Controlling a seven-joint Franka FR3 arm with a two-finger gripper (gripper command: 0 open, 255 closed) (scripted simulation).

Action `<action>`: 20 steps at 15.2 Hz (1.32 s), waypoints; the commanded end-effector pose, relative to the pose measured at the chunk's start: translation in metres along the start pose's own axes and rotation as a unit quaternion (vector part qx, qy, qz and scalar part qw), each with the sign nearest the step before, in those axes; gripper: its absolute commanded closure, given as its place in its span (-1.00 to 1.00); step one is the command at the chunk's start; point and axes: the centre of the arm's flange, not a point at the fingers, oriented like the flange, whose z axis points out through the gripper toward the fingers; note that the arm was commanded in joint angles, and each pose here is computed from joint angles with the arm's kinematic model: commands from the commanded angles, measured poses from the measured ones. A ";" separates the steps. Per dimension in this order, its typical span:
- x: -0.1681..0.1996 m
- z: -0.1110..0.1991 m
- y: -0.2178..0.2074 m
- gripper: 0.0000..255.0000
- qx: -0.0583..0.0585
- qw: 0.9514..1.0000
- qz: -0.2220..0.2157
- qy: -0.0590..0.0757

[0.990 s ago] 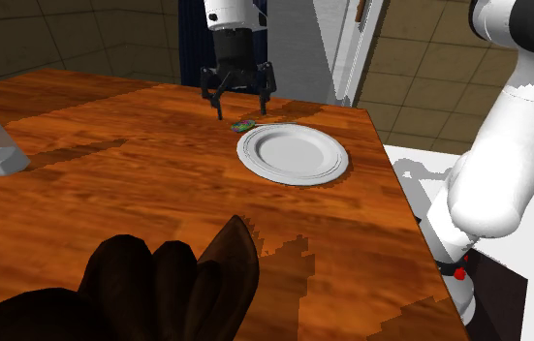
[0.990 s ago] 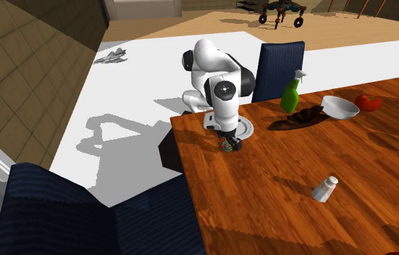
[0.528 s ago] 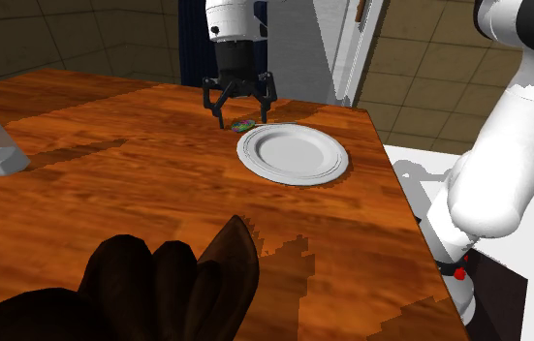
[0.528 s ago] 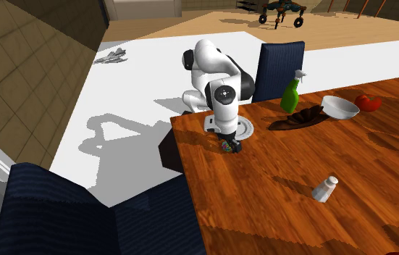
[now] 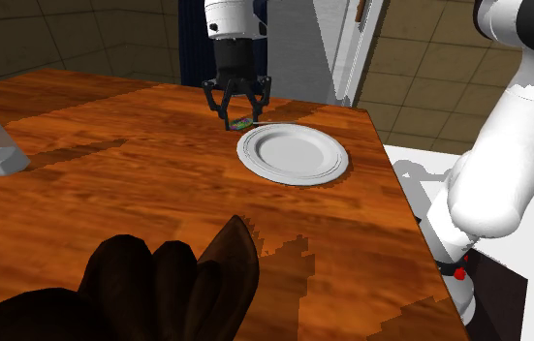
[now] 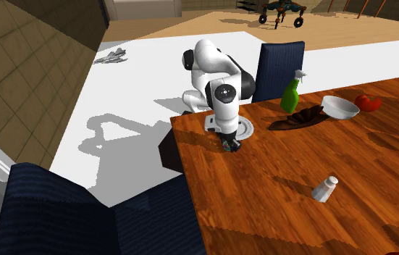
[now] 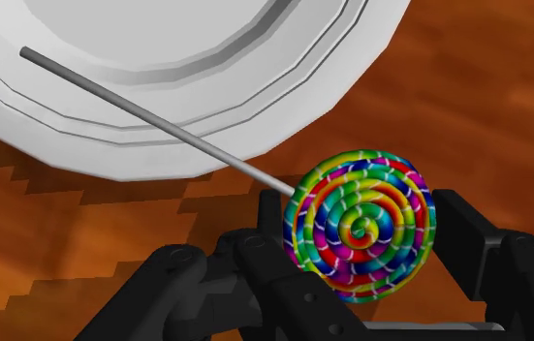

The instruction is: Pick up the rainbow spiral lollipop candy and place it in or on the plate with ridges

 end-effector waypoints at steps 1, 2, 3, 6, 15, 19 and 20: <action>0.002 0.006 0.000 1.00 -0.006 1.000 0.001 -0.004; 0.002 0.005 0.000 1.00 -0.006 1.000 0.001 -0.004; 0.002 0.005 0.001 1.00 -0.006 1.000 0.001 -0.004; -0.001 -0.001 0.002 1.00 -0.006 1.000 0.001 -0.004; -0.013 -0.047 0.006 1.00 -0.006 1.000 0.001 -0.004; -0.018 -0.067 0.008 1.00 -0.006 1.000 0.001 -0.004; -0.020 -0.072 0.008 1.00 -0.006 1.000 0.001 -0.004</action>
